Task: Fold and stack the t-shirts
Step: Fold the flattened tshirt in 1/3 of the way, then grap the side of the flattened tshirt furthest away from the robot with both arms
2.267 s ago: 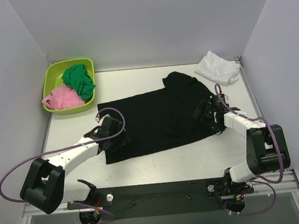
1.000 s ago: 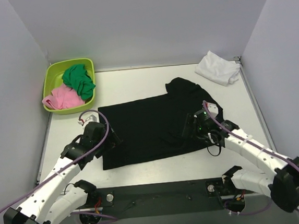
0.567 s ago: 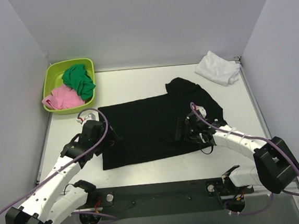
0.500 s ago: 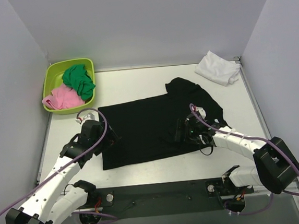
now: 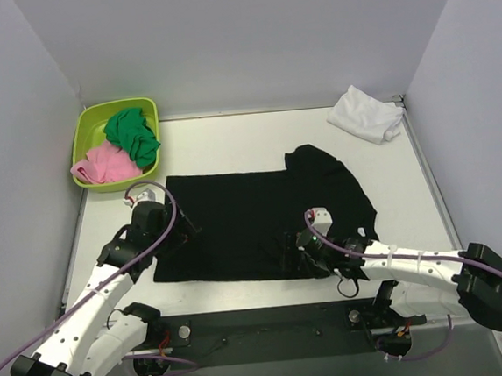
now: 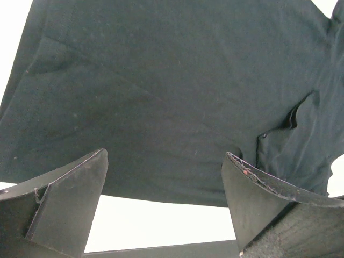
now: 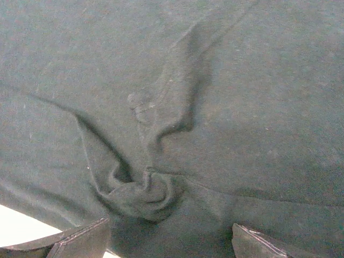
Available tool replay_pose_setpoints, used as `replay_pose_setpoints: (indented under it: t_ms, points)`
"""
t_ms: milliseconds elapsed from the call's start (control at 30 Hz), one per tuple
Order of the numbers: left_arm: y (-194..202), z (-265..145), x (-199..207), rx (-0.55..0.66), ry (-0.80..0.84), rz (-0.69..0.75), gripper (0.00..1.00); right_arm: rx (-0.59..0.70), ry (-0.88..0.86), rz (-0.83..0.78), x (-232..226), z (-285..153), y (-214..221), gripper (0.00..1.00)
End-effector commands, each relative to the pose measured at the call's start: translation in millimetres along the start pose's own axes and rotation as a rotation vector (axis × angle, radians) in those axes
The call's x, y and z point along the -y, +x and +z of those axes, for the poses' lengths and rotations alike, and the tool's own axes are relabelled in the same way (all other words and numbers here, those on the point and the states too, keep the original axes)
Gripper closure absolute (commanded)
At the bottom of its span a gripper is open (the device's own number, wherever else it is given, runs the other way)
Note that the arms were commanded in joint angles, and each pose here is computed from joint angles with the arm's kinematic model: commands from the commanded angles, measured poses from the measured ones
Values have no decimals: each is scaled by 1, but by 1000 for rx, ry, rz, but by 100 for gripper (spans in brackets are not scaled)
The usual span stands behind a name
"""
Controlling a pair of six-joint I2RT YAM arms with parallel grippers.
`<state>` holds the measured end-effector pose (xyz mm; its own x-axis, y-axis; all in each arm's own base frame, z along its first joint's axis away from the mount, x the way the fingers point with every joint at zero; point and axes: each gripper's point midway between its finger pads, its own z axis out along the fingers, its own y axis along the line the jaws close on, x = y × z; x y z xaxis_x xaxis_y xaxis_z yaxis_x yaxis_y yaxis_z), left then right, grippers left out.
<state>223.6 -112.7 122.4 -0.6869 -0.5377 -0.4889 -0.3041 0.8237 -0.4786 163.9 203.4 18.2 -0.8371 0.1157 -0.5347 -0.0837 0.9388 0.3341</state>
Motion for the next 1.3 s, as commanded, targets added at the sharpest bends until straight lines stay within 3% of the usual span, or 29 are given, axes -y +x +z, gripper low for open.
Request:
replay_pose_setpoints:
  t_ms: [0, 300, 433, 567, 700, 1067, 1267]
  points:
    - [-7, -7, 3, 28, 25, 7, 3, -154, 251, -31, 63, -30, 63, 0]
    - [-2, -15, 1, 20, 48, 8, 3, -100, 295, -90, 66, -56, 71, 0]
    - [3, -15, 6, 3, 87, 2, 3, -19, 274, -100, 51, -63, 48, 0]
    - [0, -5, 17, -13, 110, 26, 3, 147, 201, -102, 7, -84, -14, 0]
    - [-10, 4, 36, -24, 135, 67, 3, 217, 237, -123, -6, -93, -76, 0]
    - [-57, 89, 94, -91, 130, 115, 4, 296, 350, 274, 71, -63, -245, 1]
    - [-98, 133, 88, -90, 72, 59, 8, 283, 416, 242, 95, -40, -300, 2]
